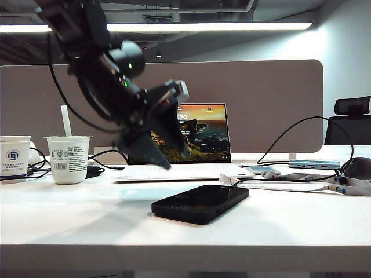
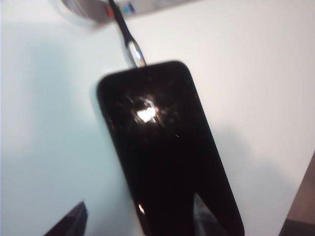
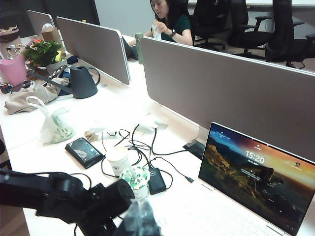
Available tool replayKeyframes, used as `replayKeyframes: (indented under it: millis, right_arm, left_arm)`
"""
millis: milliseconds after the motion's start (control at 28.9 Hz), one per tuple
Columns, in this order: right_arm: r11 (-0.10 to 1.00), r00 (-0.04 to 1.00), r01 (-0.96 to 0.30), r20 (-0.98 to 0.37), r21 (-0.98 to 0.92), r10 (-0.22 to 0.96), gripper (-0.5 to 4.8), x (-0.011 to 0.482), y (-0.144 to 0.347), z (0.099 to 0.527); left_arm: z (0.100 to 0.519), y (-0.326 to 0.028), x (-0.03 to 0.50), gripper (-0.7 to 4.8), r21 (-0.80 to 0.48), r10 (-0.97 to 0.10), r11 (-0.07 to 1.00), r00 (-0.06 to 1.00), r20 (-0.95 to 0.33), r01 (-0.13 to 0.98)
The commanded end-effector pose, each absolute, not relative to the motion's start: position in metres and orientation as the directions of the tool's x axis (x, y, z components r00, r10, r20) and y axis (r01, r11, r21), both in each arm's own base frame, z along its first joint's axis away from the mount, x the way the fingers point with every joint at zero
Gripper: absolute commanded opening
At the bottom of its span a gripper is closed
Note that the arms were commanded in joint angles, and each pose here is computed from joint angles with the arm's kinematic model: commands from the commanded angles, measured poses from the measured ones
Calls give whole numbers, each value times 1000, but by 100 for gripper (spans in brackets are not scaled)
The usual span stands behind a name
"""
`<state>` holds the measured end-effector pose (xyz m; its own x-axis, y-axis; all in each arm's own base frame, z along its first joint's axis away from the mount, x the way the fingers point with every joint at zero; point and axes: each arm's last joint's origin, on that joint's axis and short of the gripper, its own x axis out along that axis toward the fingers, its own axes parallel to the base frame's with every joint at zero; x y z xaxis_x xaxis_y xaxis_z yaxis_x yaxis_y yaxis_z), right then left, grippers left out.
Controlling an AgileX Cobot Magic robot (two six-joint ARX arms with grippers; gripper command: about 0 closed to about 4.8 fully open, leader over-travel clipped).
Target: Pick up the black phone, pick up the charger plug, insert the charger plug into the phone's charging port, and finally place the connected phone back on the desk.
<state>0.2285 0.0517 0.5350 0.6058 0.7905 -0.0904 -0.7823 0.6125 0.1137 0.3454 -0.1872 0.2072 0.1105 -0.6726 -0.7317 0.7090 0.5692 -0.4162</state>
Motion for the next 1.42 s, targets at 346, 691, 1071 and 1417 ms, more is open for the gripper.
replayKeyframes:
  millis: [346,691,1071,1417]
  right_arm:
    - [750,736,-646,-146,143,662,-5,212,46,536]
    - [863,858,-499,-186,-77,479,-5,164,49,542]
    - [868,876,-483,-63,-111,479,-5,82,29,495]
    - [907,900,-421,-128,-14,416,74,81,27,355]
  left_arm:
    - [337,-158,293,-6,-151,-695,617,444,-565,772]
    - [439,-99,188,-6,74,-533,818,799,-280,571]
    - [372,-47,85,-6,99,-524,840,845,-107,534]
    - [271,-26,45,-6,115,-544,831,838,-41,545]
